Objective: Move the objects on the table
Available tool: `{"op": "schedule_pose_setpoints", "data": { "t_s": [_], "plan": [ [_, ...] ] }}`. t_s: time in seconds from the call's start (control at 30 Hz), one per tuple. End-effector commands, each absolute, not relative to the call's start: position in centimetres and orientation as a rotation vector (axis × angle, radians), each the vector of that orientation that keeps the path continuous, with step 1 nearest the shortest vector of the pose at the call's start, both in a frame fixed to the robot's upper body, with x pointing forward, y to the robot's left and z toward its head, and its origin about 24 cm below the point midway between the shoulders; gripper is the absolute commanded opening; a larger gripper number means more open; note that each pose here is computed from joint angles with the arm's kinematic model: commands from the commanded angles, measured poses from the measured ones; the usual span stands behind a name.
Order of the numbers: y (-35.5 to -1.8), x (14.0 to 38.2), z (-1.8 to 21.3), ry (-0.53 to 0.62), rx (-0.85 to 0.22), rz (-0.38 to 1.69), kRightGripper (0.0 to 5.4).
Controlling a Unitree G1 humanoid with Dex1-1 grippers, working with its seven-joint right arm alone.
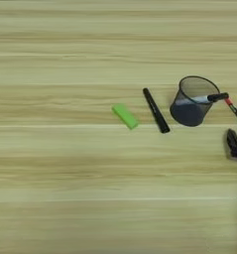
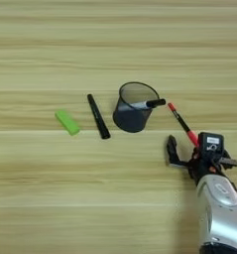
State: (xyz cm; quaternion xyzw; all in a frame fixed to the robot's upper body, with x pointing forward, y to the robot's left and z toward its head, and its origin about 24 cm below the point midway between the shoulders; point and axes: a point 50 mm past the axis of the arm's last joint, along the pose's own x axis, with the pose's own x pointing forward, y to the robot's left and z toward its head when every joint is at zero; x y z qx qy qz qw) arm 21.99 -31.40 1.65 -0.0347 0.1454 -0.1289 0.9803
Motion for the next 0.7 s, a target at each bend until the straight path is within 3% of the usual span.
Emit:
{"op": "schedule_pose_setpoints", "data": {
  "t_s": [0.03,0.23,0.7],
  "plan": [
    [-31.7,23.3,3.7,0.228,-0.098,-0.225,5.34],
    [-31.2,23.3,3.1,0.263,-0.065,-0.180,5.34],
    [-29.3,23.4,2.7,0.296,-0.005,-0.071,3.93]
  ]
}}
